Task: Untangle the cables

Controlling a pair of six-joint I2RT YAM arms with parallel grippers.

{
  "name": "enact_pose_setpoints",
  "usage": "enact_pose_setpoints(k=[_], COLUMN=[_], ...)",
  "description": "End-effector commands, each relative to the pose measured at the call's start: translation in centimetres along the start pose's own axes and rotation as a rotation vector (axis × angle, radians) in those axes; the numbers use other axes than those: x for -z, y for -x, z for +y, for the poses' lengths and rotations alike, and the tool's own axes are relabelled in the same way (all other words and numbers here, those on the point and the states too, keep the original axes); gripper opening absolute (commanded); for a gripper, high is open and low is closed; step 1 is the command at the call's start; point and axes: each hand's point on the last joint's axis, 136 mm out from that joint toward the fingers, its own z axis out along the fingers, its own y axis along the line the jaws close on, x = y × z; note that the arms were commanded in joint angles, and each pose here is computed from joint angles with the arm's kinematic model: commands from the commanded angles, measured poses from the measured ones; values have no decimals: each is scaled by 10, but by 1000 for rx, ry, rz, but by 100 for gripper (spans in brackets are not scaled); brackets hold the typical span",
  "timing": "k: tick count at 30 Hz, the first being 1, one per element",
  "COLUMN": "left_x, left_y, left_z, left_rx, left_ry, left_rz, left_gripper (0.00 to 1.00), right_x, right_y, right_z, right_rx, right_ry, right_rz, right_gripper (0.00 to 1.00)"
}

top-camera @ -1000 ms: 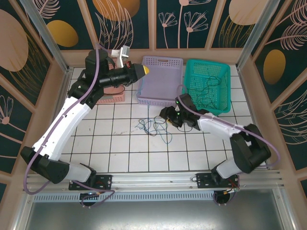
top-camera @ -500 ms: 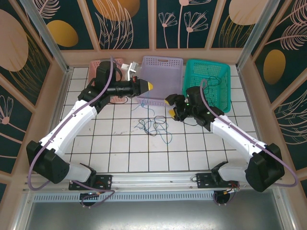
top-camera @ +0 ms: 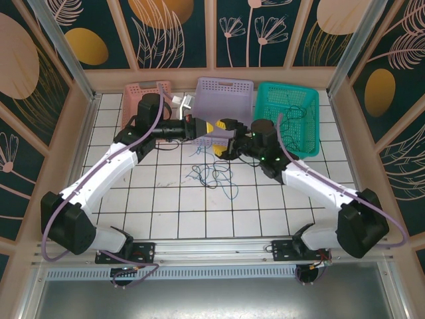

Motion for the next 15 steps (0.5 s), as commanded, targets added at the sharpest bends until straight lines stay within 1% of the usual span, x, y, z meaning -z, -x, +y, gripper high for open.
enact_pose_setpoints(k=[1,4,6,7,9,11,12,13,14,15], left_x=[9,10,12,13,15,17,18,18,18,17], left_y=[2,-1,-3,-3,-6,-10,-13,-16,-20,-24], left_z=[-24,-26,-28,-30,-32,-32,-30,-28,-25,-21], left_rx=[-59,-58,-59,-60,-62,-58,-49,-41,-29,-14], left_ry=[-76,-82,-88,-89,-92,-93,-91,-91,-89,-87], left_rz=[-25,-22,-20,-22,-21,-16,-9,-4,4,14], left_gripper=[0,0,0,0,0,0,0,0,0,0], right_x=[-17,-33,-42,-43,-42,-37,-35,-34,-31,-28], right_y=[-16,-11,-1,5,22,37,46,49,60,67], right_z=[24,28,23,23,22,28,33,37,49,59], right_rx=[-103,-94,-96,-91,-70,-30,-1,37,85,136], right_ry=[80,89,67,67,56,59,60,57,65,61], right_rz=[78,88,77,65,21,-22,-45,-56,-81,-101], right_gripper=[74,72,67,61,45,28,17,8,0,0])
